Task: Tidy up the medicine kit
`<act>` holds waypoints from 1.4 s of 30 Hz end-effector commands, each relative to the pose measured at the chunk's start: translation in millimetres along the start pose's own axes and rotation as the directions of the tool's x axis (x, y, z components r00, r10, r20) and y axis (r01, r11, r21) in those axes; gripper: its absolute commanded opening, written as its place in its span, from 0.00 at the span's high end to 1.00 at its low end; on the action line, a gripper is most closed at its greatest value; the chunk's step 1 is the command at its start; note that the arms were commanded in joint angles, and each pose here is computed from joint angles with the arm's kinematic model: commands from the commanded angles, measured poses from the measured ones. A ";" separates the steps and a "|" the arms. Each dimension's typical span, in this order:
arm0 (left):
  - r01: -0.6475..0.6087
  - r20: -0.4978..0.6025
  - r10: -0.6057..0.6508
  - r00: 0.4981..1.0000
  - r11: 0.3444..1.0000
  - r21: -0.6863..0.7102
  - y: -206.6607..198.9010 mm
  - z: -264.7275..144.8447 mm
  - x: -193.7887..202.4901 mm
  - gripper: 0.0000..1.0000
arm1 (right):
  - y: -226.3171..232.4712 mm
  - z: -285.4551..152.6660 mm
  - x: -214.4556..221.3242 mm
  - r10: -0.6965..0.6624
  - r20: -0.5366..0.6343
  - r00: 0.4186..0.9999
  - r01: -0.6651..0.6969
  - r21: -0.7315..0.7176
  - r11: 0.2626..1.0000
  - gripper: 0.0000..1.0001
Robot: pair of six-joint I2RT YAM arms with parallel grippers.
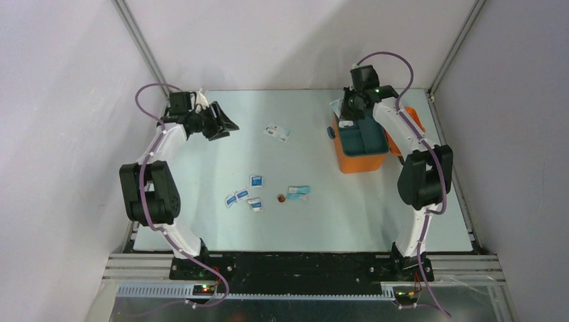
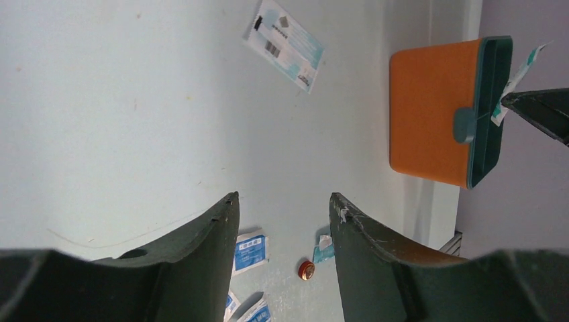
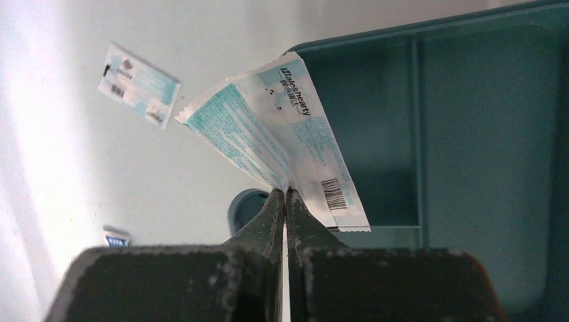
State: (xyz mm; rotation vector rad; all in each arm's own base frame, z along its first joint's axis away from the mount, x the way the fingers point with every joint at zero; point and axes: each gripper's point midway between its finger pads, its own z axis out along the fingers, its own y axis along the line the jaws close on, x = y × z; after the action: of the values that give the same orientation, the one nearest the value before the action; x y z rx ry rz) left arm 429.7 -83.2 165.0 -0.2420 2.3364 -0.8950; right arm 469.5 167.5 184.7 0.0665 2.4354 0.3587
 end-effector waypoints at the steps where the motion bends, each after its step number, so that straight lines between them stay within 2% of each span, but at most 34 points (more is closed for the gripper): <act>1: 0.028 -0.010 -0.028 1.000 1.000 -0.002 8.8 -9.1 -3.7 0.43 | -11.7 -1.2 -21.7 0.124 0.051 0.991 -0.126 0.046 0.991 1.00; 4: 0.029 -0.007 -0.029 1.000 0.999 -0.016 13.9 -12.7 -2.8 0.43 | -22.9 6.2 -18.1 0.148 0.043 0.988 -0.151 0.085 0.985 1.00; 11: 0.009 0.001 -0.009 1.000 1.000 -0.030 15.9 -14.5 -3.3 0.43 | -17.3 22.6 -9.5 0.162 -0.006 0.987 -0.162 0.050 0.986 1.00; 16: 0.007 0.000 -0.007 1.000 0.999 -0.032 16.2 -13.0 -4.2 0.43 | -26.2 30.5 -4.4 0.199 -0.017 0.980 -0.196 0.085 0.977 1.00; 22: -0.011 -0.002 0.011 1.000 1.000 -0.022 11.5 -12.3 -3.6 0.42 | -28.0 28.0 -1.4 0.218 -0.039 0.975 -0.215 0.071 0.974 0.86; 29: -0.020 -0.008 0.020 1.000 1.000 -0.020 9.0 -11.1 -1.4 0.42 | -11.4 -1.4 -19.2 0.185 0.010 0.983 -0.185 -0.002 0.983 0.74; 32: -0.023 -0.015 0.022 1.000 1.000 -0.018 8.4 -8.7 -0.5 0.42 | -4.7 -6.9 -27.7 0.170 0.034 0.985 -0.169 -0.038 0.985 0.71; 34: -0.031 -0.018 0.031 0.999 0.999 -0.014 6.4 -6.3 -0.7 0.42 | 0.7 -7.3 -33.7 0.152 0.048 0.987 -0.149 -0.066 0.987 0.68; 38: -0.057 -0.027 0.057 0.998 0.998 -0.019 2.3 0.4 0.1 0.39 | 42.7 -10.8 -41.2 0.006 0.056 0.998 0.010 -0.291 0.957 0.59; 39: -0.065 -0.022 0.065 0.998 0.998 -0.027 2.2 1.1 -1.7 0.39 | 59.8 -16.1 -41.0 -0.068 0.071 0.995 0.090 -0.366 0.926 0.57; 42: -0.080 -0.022 0.079 0.997 0.996 -0.047 0.9 7.2 -2.6 0.36 | 88.1 -9.2 -40.3 -0.224 0.135 0.965 0.261 -0.467 0.845 0.53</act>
State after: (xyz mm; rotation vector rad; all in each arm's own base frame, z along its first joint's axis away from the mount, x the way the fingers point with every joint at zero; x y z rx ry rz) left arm 420.9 -81.5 148.5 -0.2343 2.4078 -0.8679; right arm 486.1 190.2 191.9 0.0063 2.4190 0.6421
